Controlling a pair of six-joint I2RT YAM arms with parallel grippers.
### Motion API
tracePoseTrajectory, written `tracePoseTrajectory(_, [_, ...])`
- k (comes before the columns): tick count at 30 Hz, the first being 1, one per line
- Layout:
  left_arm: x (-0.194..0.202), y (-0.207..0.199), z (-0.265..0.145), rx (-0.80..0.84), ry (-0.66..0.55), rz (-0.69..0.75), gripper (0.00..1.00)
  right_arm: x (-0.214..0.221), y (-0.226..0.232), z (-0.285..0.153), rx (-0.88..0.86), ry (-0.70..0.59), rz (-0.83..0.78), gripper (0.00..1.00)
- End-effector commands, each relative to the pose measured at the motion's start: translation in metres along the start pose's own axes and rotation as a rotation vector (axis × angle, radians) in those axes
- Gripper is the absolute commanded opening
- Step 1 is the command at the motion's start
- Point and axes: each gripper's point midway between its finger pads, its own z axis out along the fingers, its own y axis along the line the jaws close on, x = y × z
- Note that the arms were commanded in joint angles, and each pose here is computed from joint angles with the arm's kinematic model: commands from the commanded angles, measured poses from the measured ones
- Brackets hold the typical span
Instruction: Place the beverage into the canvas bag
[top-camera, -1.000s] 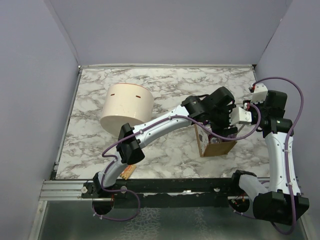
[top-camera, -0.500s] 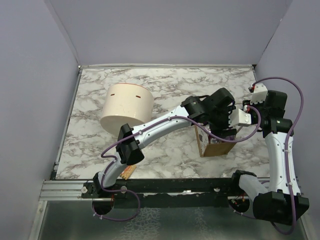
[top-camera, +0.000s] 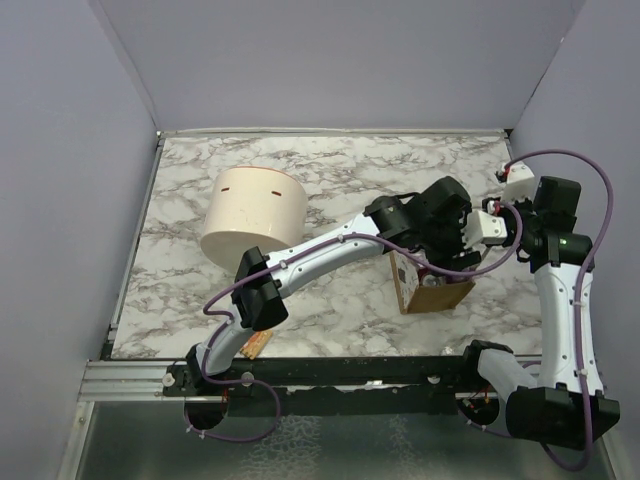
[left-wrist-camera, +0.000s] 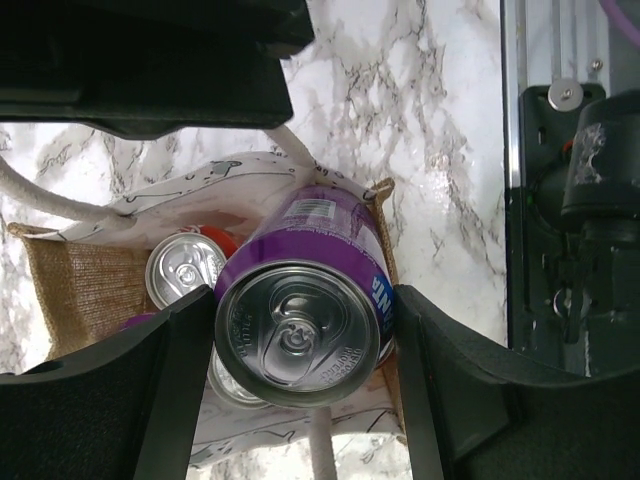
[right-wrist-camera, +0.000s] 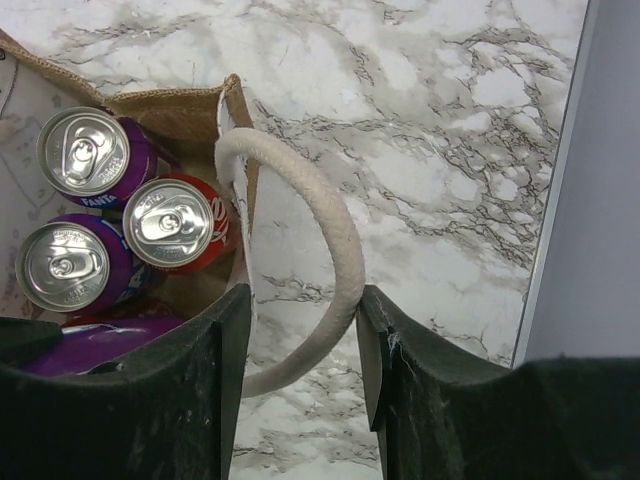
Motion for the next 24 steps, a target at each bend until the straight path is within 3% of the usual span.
tracePoseTrajectory(1, [-0.012,-0.024,0.003,0.068,-0.053,-0.111,0.04,0.002,0.009,0.000,-0.055,0.007,-0.003,0.47])
tracePoseTrajectory(21, [-0.008,-0.024,0.017,0.069,-0.052,-0.190,0.00,0.008,0.016,0.010,-0.103,0.025,0.028,0.36])
tracePoseTrajectory(24, [-0.005,-0.025,0.022,0.076,-0.059,-0.177,0.04,0.008,0.016,0.011,-0.101,0.025,0.032,0.35])
